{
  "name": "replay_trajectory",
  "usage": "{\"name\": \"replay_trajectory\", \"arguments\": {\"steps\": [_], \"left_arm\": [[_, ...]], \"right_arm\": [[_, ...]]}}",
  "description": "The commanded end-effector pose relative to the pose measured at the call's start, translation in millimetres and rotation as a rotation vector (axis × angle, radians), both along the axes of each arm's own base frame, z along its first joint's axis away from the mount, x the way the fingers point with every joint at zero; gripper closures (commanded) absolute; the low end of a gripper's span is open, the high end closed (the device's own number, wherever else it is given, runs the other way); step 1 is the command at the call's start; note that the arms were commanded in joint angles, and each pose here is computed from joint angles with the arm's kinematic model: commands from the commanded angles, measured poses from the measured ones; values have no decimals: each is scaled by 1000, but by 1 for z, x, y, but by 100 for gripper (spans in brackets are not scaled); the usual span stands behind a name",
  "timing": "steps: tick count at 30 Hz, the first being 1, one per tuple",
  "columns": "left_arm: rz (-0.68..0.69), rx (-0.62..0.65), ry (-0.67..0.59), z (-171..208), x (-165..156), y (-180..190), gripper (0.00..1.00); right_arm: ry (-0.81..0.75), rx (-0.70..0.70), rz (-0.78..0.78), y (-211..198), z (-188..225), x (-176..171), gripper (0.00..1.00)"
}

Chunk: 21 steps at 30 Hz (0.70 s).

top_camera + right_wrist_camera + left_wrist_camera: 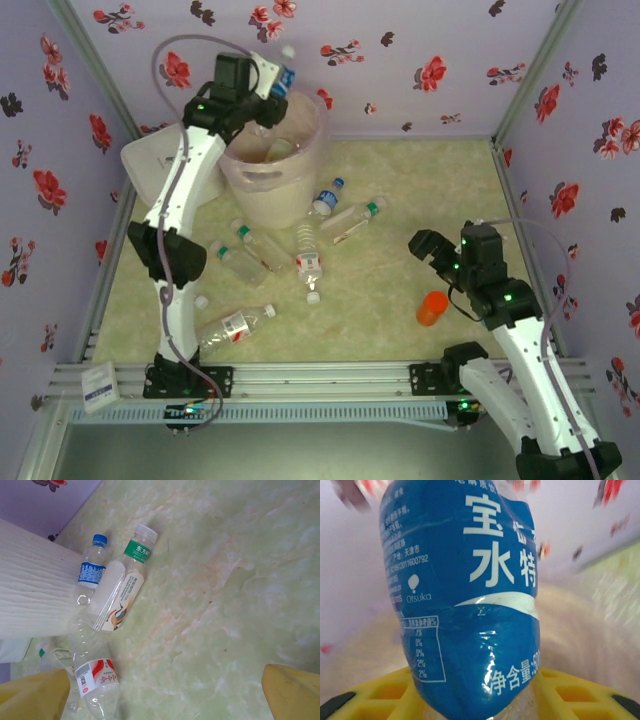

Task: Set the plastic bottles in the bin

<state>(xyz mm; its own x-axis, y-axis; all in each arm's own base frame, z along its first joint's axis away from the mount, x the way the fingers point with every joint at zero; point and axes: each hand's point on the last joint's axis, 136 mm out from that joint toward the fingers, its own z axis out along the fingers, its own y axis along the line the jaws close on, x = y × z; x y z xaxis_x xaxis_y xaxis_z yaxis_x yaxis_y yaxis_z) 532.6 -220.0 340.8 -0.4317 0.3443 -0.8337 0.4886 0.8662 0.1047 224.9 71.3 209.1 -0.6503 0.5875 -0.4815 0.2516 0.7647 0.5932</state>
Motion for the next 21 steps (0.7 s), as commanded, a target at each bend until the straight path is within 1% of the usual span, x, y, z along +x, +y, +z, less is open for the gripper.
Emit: {"name": "replay_trajectory", "arguments": {"steps": [1, 4, 8, 9, 11, 12, 13, 14, 16, 17, 21], "left_arm": [[-59, 99, 114, -30, -21, 5, 100], [-60, 117, 153, -54, -24, 8, 100], [-59, 94, 188, -82, -22, 11, 100], [-64, 83, 198, -88, -21, 11, 90], [-79, 65, 211, -98, -19, 11, 49], [-85, 58, 213, -100, -18, 10, 34], [-88, 55, 213, -101, -18, 10, 21], [-93, 49, 211, -100, -19, 8, 14], [-104, 31, 194, -93, -20, 6, 4], [-107, 25, 182, -88, -21, 6, 0], [-111, 18, 137, -63, -25, 7, 0]], "right_arm": [[-15, -53, -10, -10, 9, -6, 1], [-11, -59, -2, -9, 10, -6, 1], [-3, -57, 4, -7, 7, -4, 1], [-3, -55, 5, -7, 7, -3, 1], [0, -49, 10, -6, 7, -3, 1], [1, -50, 10, -6, 7, -3, 1], [6, -51, 10, -6, 6, -4, 1], [10, -55, 7, -7, 5, -5, 1], [19, -62, 2, -8, 3, -6, 1], [22, -66, 0, -9, 3, -6, 1], [58, -79, -19, -11, -4, -3, 0]]}}
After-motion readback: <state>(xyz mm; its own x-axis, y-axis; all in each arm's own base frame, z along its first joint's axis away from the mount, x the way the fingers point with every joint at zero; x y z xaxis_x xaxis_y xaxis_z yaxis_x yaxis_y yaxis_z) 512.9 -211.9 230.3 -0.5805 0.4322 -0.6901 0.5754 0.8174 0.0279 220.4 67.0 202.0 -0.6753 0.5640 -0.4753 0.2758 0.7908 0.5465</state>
